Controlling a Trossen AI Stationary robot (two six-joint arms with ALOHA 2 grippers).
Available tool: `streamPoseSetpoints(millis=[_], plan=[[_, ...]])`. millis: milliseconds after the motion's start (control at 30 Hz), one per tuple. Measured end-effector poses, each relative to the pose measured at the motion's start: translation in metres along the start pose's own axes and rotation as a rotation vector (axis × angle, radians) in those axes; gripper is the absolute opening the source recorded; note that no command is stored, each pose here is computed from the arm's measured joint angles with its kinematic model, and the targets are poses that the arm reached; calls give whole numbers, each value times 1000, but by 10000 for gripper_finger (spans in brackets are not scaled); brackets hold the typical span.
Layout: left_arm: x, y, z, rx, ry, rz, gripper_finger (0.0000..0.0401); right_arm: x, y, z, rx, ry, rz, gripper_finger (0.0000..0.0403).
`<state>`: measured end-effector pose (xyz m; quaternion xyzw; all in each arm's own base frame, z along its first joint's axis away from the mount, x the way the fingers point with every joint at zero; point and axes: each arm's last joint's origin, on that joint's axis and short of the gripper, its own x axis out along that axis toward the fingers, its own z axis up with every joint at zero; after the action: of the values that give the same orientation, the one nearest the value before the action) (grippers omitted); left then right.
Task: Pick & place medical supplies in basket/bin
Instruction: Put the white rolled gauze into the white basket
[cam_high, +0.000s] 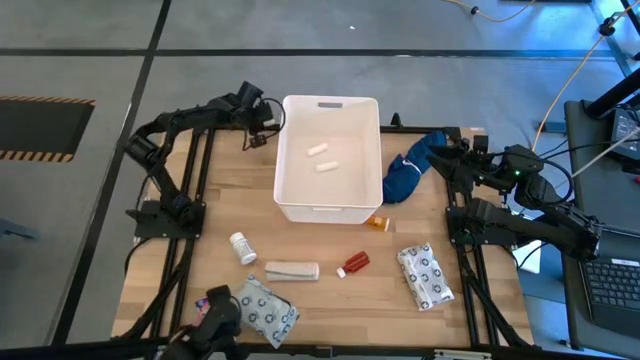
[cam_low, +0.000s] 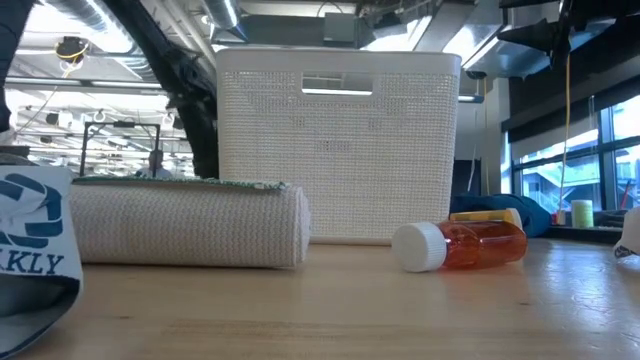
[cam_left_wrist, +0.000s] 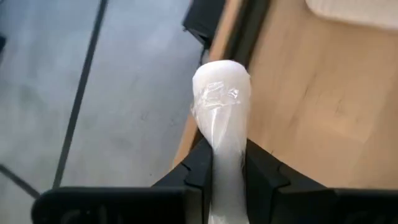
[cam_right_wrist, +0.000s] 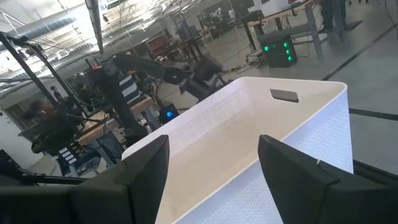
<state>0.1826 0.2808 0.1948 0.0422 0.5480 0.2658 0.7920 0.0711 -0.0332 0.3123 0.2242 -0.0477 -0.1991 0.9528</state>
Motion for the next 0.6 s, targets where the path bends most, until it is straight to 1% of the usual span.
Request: streamPoseSetpoints(millis=[100,233,333,400,467,533,600], plan=[[-27,4,3,-78,-53,41,55,0,0,0,0,0,0,248],[-67,9,6,-179,-132,146,55,0,0,0,-2,0,-1,248],[-95,12,6,-260,-215,200,55,0,0,0,-50,0,-1,248],[-111,11,6,-314,-280,191,55,0,0,0,-76,-1,-2,248],[-123,8,7,-352,-342,153,55,0,0,0,-78,0,-2,248],[-133,3,10,-366,-399,108,55,0,0,0,-76,0,-2,248],[-140,-5,14,-354,-451,48,55,0,0,0,-80,-1,-2,248]])
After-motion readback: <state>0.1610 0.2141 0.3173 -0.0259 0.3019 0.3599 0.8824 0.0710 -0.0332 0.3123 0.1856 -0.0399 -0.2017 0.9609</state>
